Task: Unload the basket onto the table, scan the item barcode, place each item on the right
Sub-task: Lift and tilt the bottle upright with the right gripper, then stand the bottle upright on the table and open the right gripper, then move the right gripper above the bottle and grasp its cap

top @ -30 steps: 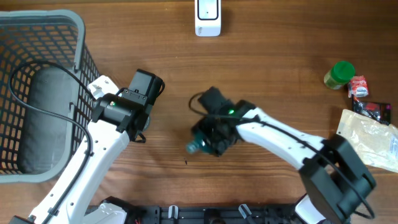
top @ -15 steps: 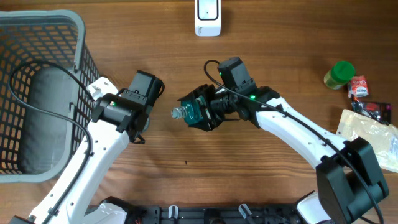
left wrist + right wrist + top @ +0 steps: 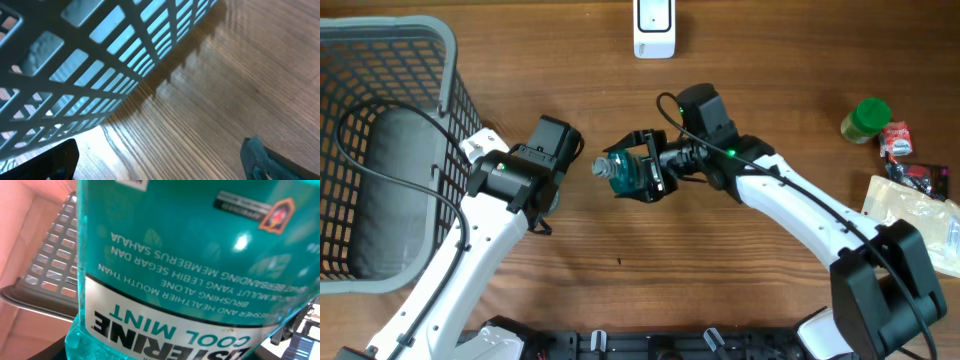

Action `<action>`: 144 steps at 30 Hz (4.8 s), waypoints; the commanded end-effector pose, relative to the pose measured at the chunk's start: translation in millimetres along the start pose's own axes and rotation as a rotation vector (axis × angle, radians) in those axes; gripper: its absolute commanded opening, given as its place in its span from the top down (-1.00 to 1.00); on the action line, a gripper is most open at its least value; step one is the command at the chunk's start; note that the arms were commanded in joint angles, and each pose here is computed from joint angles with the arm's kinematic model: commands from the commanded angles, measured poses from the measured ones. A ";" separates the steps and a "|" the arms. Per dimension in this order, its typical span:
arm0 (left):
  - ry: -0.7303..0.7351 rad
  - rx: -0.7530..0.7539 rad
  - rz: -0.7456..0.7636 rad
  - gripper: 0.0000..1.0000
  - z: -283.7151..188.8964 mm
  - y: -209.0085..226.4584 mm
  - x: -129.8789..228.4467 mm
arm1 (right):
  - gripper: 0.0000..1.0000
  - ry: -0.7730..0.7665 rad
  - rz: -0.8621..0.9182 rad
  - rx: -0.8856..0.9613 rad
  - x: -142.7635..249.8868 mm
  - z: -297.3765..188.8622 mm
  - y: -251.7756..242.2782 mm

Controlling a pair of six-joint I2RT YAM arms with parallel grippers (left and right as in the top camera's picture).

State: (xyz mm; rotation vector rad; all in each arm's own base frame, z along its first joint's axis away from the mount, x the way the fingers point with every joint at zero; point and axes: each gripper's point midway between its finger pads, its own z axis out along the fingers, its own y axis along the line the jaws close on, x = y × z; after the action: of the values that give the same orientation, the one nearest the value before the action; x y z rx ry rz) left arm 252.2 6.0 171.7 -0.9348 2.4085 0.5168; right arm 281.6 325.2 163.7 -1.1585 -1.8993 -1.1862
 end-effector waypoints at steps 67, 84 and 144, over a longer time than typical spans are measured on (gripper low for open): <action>0.061 -0.053 -0.071 -1.00 2.5 13.2 13.2 | -1.00 0.253 -0.782 -0.187 36.3 -13.4 51.6; 0.030 0.019 -0.073 -1.00 -8.2 4.1 11.2 | -1.00 -0.756 -1.131 0.085 -25.7 -128.2 27.4; -0.215 0.374 -0.234 -1.00 -88.9 66.7 -19.4 | -0.39 -0.726 -1.522 0.635 -69.0 -10.5 84.4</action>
State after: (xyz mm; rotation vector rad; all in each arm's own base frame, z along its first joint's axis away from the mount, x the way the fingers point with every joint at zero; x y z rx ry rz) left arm 190.3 11.9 263.9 -0.9343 2.0865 0.0288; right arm 386.1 305.5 152.0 0.4984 -3.4993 -0.5723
